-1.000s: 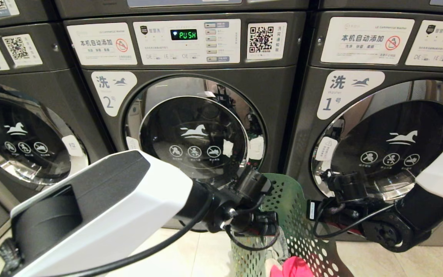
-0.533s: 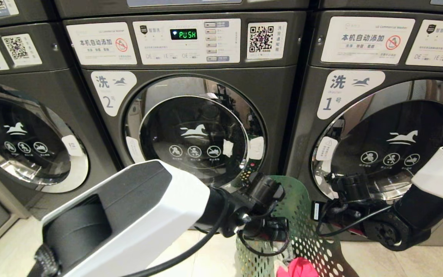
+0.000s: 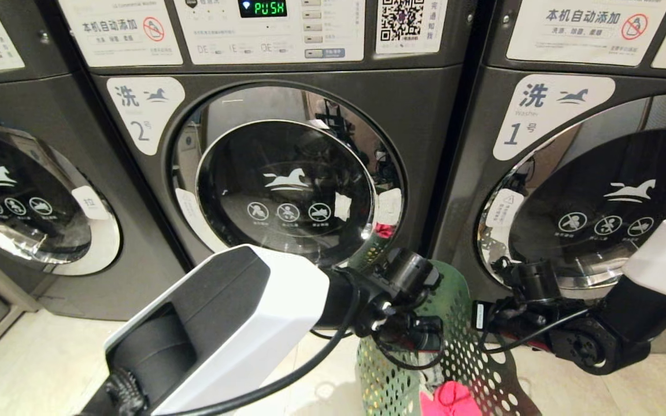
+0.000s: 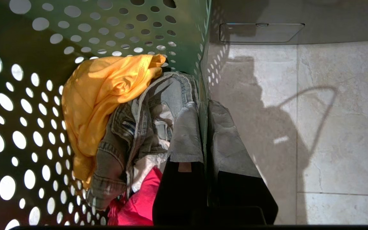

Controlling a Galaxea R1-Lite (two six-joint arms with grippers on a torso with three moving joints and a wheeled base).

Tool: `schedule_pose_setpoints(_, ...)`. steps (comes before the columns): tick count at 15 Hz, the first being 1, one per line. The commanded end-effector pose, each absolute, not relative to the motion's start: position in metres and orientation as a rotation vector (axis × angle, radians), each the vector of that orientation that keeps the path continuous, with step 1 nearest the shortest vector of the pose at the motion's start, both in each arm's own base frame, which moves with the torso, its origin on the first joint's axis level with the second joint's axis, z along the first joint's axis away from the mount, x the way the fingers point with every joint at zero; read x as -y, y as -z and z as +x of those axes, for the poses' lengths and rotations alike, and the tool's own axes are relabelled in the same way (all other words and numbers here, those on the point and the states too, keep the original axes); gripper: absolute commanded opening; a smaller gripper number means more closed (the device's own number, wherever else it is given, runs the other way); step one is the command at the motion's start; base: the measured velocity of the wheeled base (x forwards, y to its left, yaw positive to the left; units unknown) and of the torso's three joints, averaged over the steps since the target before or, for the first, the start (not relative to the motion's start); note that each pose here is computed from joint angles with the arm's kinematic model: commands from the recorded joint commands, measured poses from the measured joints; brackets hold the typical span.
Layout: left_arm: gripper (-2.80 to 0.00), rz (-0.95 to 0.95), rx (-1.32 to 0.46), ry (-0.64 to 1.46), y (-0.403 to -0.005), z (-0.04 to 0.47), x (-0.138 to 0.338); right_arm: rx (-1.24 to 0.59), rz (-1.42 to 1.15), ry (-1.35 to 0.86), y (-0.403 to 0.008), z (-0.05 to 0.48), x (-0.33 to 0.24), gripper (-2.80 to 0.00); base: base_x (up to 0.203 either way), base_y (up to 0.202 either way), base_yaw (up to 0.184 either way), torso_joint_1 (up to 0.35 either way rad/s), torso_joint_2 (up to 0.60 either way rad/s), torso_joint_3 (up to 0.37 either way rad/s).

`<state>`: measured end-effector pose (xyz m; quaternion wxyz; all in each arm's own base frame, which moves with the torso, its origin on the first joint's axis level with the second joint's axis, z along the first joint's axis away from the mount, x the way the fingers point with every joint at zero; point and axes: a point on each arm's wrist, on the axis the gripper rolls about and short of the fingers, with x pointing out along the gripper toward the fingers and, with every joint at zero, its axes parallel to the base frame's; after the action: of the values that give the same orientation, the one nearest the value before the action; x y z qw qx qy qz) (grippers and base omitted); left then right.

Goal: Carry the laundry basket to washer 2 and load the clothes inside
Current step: Pick up the clothes basket and put it beside the washing machine

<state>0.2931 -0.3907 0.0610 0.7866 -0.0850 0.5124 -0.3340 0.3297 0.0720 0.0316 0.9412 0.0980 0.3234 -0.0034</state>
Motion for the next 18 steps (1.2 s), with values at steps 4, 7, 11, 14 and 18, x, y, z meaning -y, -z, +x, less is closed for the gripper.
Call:
schedule_pose_setpoints(4, -2.80, -0.178, -1.108, 0.731, -0.059, 0.289, 0.396, -0.577, 0.203, 0.002, -0.049, 0.331, -0.068, -2.80, 0.000, 0.000, 0.000, 0.003, 0.00, -0.197)
schedule_pose_setpoints(7, -2.80, -0.174, -1.108, 0.737, -0.062, 0.289, 0.403, -0.576, 0.180, 0.017, -0.051, 0.329, -0.060, -2.80, 0.000, 0.000, 0.000, 0.004, 0.00, -0.198)
schedule_pose_setpoints(11, -2.80, -0.154, -1.122, 0.743, -0.058, 0.284, 0.408, -0.618, 0.181, 0.037, -0.044, 0.316, -0.053, -2.80, 0.000, 0.000, 0.000, 0.002, 0.00, -0.199)
schedule_pose_setpoints(14, -2.80, -0.146, -1.126, 0.753, -0.057, 0.279, 0.412, -0.613, 0.182, 0.036, -0.046, 0.310, -0.052, -2.80, 0.000, 0.000, 0.000, 0.004, 0.00, -0.193)
schedule_pose_setpoints(18, -2.80, -0.133, -1.133, 0.755, -0.052, 0.273, 0.416, -0.618, 0.179, 0.036, -0.047, 0.305, -0.051, -2.80, 0.000, 0.000, 0.000, 0.000, 0.00, -0.196)
